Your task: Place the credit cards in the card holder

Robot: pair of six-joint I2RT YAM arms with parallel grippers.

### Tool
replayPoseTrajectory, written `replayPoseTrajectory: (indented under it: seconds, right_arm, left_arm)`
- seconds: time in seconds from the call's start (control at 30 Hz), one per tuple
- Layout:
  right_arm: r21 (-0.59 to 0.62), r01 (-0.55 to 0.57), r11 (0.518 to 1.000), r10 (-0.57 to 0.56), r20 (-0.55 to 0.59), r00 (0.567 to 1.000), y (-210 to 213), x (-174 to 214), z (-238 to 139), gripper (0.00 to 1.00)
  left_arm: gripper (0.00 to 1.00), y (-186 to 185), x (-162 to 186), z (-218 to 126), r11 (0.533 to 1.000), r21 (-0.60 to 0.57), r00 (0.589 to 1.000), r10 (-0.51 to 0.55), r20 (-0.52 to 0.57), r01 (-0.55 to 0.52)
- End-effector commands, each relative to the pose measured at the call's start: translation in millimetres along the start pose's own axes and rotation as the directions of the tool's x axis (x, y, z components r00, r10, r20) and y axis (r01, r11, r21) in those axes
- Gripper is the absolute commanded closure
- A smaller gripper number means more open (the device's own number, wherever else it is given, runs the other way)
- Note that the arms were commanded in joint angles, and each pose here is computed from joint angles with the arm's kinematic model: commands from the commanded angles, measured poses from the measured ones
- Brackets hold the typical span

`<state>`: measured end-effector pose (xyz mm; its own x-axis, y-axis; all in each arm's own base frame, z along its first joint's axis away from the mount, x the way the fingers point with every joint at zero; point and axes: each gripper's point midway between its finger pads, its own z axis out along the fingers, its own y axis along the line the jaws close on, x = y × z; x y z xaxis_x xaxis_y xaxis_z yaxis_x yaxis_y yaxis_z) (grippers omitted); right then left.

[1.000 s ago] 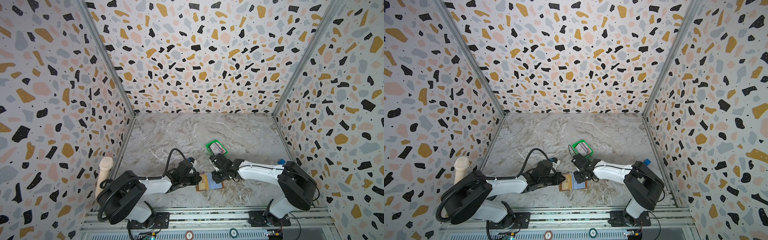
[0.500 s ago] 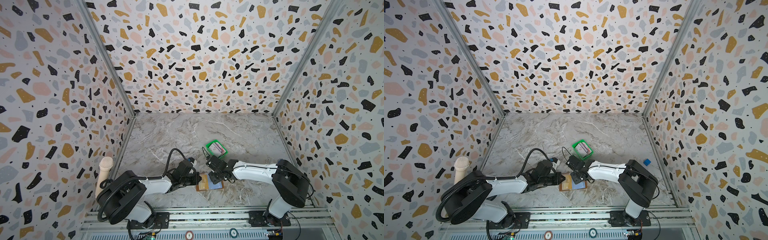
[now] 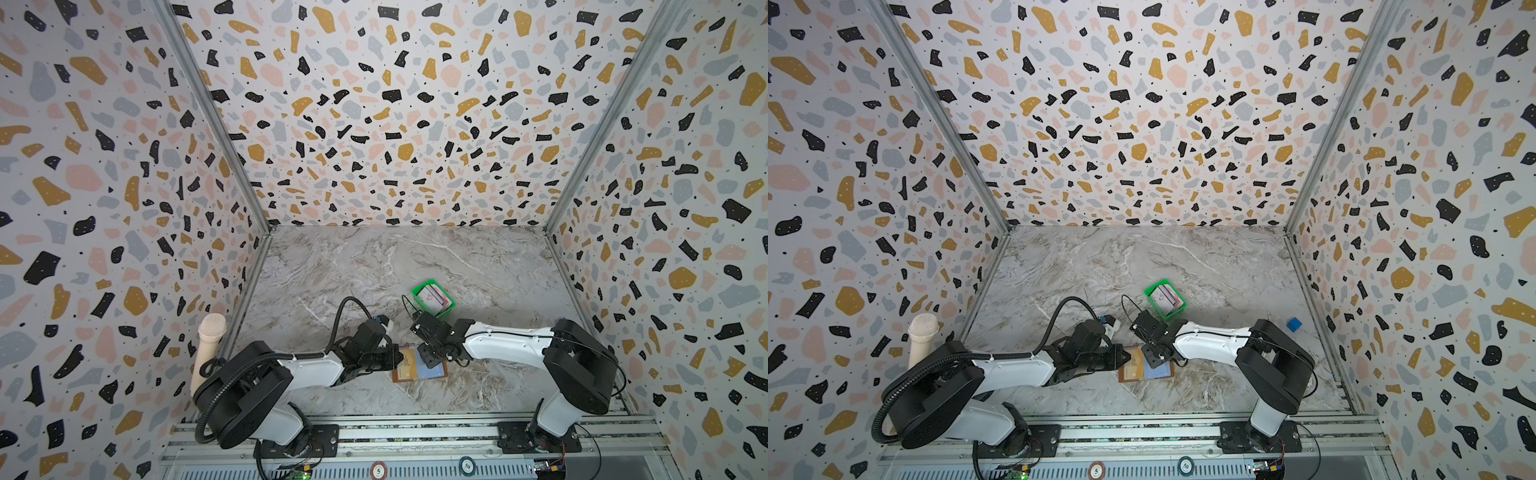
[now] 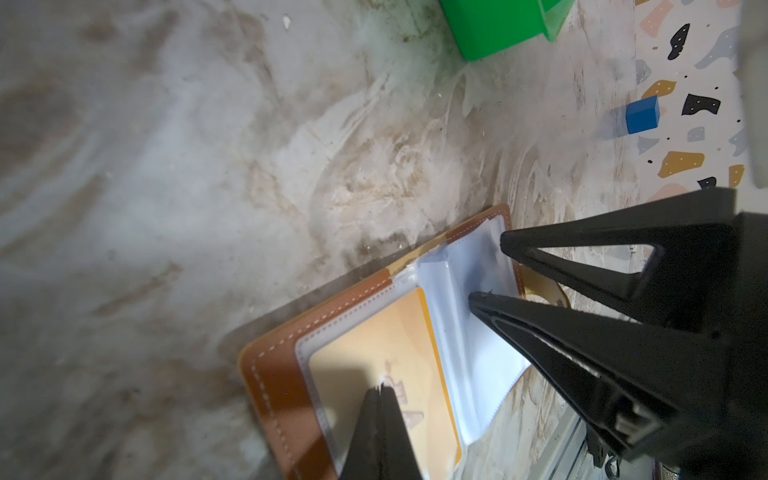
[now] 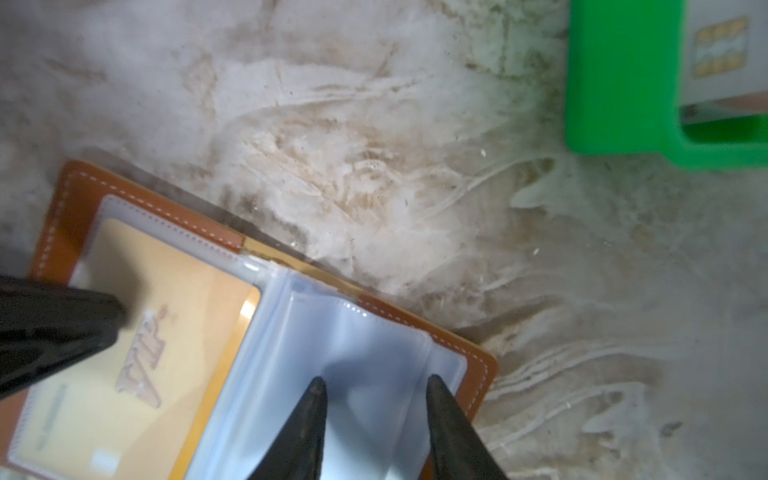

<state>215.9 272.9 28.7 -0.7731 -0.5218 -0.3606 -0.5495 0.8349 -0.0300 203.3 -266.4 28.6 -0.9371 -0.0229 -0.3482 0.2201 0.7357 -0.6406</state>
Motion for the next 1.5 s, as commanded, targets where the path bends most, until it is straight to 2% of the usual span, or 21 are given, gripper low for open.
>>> replayPoseTrajectory:
  seconds: [0.0, 0.17, 0.33, 0.43, 0.6, 0.93, 1.13, 1.3, 1.4, 1.47]
  right_arm:
    - [0.034, 0.019, 0.999, -0.017, -0.055, 0.998, -5.8, 13.0, 0.5, 0.61]
    - [0.002, 0.018, 1.000, -0.017, -0.063, 0.998, -0.4, 16.0, 2.9, 0.78]
    - [-0.006, 0.013, 1.000, -0.013, -0.070, 0.997, 0.5, 18.6, 5.1, 0.86]
    - [-0.020, 0.002, 1.000, -0.003, -0.054, 0.999, 0.6, 15.5, 1.7, 0.99]
    - [-0.039, -0.005, 0.999, 0.006, 0.024, 1.000, 2.4, -3.8, -18.7, 1.00]
    - [-0.159, -0.018, 0.987, 0.029, 0.068, 0.997, 24.6, -20.8, -34.9, 1.00]
    - [-0.271, -0.004, 0.963, 0.030, 0.092, 0.995, 44.4, -28.7, -42.5, 0.94]
    - [-0.416, 0.044, 0.908, 0.011, 0.130, 0.991, 72.1, -38.2, -53.6, 0.66]
    - [-0.489, 0.066, 0.870, -0.001, 0.131, 0.991, 89.5, -45.2, -55.8, 0.56]
    - [-0.533, 0.090, 0.841, -0.027, 0.125, 0.992, 103.6, -47.9, -56.6, 0.54]
  left_arm:
    - [1.00, -1.2, 3.7, -0.9, 1.000, 0.012, 1.000, 0.016, -0.004, -0.016]
    - [1.00, -0.6, 3.9, -0.9, 1.000, 0.011, 1.000, 0.016, -0.004, -0.016]
    - [1.00, -0.9, 3.6, -0.9, 1.000, 0.011, 1.000, 0.015, -0.004, -0.015]
    - [1.00, -1.8, 2.8, -1.3, 1.000, 0.013, 1.000, 0.015, 0.000, -0.015]
    - [1.00, -3.2, 1.6, -1.8, 1.000, 0.016, 1.000, 0.015, 0.002, -0.015]
    - [1.00, -2.8, 1.9, 0.8, 1.000, 0.030, 1.000, -0.006, 0.007, 0.006]
    - [1.00, -6.0, -0.2, -0.3, 0.999, 0.048, 1.000, -0.017, 0.018, 0.016]
    - [1.00, -6.9, -14.4, -12.9, 0.997, 0.070, 0.996, -0.047, 0.069, 0.042]
    - [1.00, -6.2, -31.9, -29.9, 0.995, 0.081, 0.989, -0.070, 0.130, 0.059]
    - [1.00, -5.9, -45.2, -44.8, 0.995, 0.080, 0.982, -0.071, 0.178, 0.058]
